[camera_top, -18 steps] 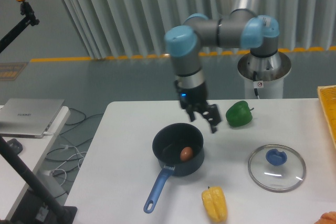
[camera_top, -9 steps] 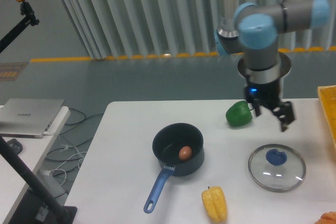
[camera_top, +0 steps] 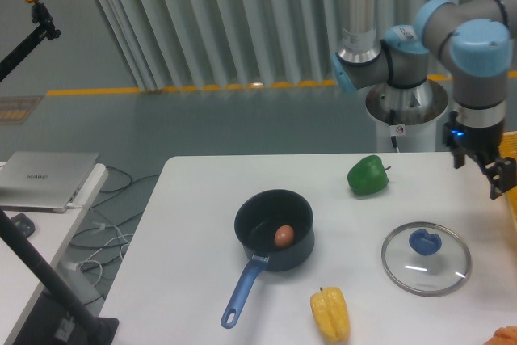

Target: Place the egg in the pot

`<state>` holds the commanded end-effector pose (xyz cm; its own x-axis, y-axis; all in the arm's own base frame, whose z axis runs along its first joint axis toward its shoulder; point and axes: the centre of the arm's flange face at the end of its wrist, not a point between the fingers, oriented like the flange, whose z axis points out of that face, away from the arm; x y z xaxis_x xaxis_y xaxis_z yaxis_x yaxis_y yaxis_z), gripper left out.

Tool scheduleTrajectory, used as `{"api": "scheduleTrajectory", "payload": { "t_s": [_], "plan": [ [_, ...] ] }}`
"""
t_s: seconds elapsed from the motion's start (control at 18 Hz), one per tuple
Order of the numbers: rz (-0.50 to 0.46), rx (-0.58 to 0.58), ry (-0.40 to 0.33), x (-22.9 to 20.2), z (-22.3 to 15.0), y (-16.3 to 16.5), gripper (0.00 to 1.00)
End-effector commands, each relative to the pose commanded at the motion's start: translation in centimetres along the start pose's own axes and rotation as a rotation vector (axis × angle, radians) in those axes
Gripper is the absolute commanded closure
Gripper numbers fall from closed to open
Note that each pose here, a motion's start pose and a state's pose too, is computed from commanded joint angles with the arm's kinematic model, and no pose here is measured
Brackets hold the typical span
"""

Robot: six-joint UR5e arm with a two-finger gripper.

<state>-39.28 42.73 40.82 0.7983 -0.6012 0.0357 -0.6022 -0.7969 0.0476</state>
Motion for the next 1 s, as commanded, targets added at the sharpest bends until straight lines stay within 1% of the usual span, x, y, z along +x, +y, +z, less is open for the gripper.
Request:
{"api": "scheduleTrajectory", "payload": {
  "t_s": [0.06,0.17,0.22,0.78,1.0],
  "plan": [
    [0.017,0.008,0.001,0.0,0.1,-0.3,0.00],
    [0.019,0.064,0.001,-0.2,0.3,-0.8,0.00],
    [0.022,0.070,0.001,-0.2,0.3,-1.0,0.00],
    [0.048,0.069,0.015,-0.6,1.4,-2.3,0.00],
    [0.048,0.070,0.014,-0.6,1.4,-2.2,0.00]
  ]
}}
